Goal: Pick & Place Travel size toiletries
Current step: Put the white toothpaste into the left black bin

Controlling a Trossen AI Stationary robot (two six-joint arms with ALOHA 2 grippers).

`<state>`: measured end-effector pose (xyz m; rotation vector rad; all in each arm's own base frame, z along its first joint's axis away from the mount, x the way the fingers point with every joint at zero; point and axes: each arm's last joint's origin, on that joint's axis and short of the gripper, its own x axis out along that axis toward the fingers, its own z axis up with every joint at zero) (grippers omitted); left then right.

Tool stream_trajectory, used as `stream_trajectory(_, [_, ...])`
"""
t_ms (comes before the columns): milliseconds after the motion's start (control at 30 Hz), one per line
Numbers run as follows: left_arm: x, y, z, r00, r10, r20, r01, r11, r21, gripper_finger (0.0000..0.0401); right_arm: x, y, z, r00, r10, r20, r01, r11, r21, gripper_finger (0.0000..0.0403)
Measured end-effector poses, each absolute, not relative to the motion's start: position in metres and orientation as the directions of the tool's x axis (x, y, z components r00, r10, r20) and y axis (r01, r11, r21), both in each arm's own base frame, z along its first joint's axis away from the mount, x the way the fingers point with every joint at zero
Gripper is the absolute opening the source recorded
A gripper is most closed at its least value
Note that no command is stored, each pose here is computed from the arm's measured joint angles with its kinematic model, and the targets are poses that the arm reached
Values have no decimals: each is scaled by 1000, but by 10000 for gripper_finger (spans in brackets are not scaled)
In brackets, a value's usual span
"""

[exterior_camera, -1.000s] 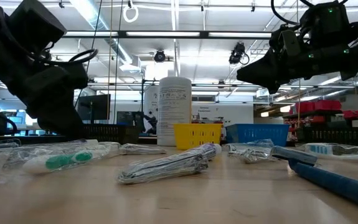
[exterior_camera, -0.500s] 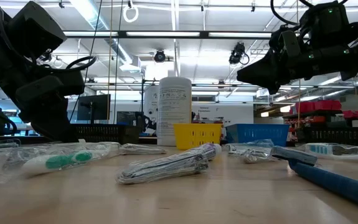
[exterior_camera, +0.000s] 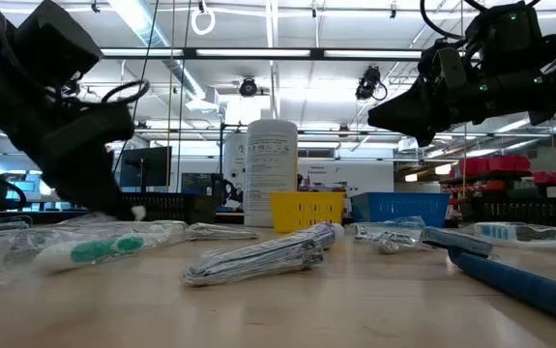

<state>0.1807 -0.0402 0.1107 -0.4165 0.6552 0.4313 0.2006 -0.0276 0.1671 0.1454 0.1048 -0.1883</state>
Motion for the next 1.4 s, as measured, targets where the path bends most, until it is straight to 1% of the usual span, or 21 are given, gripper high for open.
stream_trajectory(100, [185, -39, 116, 745, 315, -589, -529, 816, -233, 103, 201, -28, 167, 977, -179, -117, 194, 972, 134, 108])
stream_trajectory(200, [188, -35, 120, 751, 395, -529, -570, 792, -218, 92, 201, -28, 167, 977, -179, -118, 194, 972, 134, 108])
stream_trajectory(333, [193, -24, 126, 745, 485, -458, -619, 759, -201, 98, 201, -28, 167, 977, -179, -117, 194, 972, 134, 108])
stream_trajectory(467, [206, -11, 140, 744, 505, -437, -604, 788, -117, 107, 201, -28, 167, 975, -190, -117, 205, 970, 133, 108])
stream_trajectory(600, [226, 6, 163, 761, 502, -411, -565, 824, -41, 99, 200, -29, 167, 965, -234, -116, 248, 960, 127, 108])
stream_trajectory(700, [238, 24, 182, 737, 514, -438, -564, 825, 19, 95, 200, -30, 167, 964, -239, -117, 253, 959, 127, 108])
stream_trajectory(833, [241, 52, 199, 647, 531, -547, -534, 828, 171, 99, 200, -29, 167, 964, -239, -116, 253, 959, 127, 108])
stream_trajectory(900, [239, 65, 204, 602, 541, -587, -523, 823, 223, 100, 200, -29, 167, 964, -239, -116, 253, 959, 127, 108])
stream_trajectory(1000, [233, 83, 205, 570, 519, -637, -494, 836, 238, 96, 200, -29, 167, 964, -239, -116, 253, 959, 127, 108])
stream_trajectory(1067, [228, 93, 202, 575, 469, -671, -418, 873, 252, 95, 200, -29, 167, 964, -239, -117, 253, 959, 127, 108])
stream_trajectory(1133, [222, 101, 199, 562, 446, -696, -369, 889, 271, 96, 200, -29, 167, 964, -239, -116, 253, 959, 127, 108])
stream_trajectory(1267, [214, 114, 197, 523, 470, -711, -356, 879, 319, 102, 200, -29, 167, 964, -239, -116, 253, 959, 127, 108])
stream_trajectory(1400, [210, 121, 197, 558, 405, -724, -251, 914, 317, 98, 200, -29, 167, 964, -238, -116, 253, 959, 127, 108])
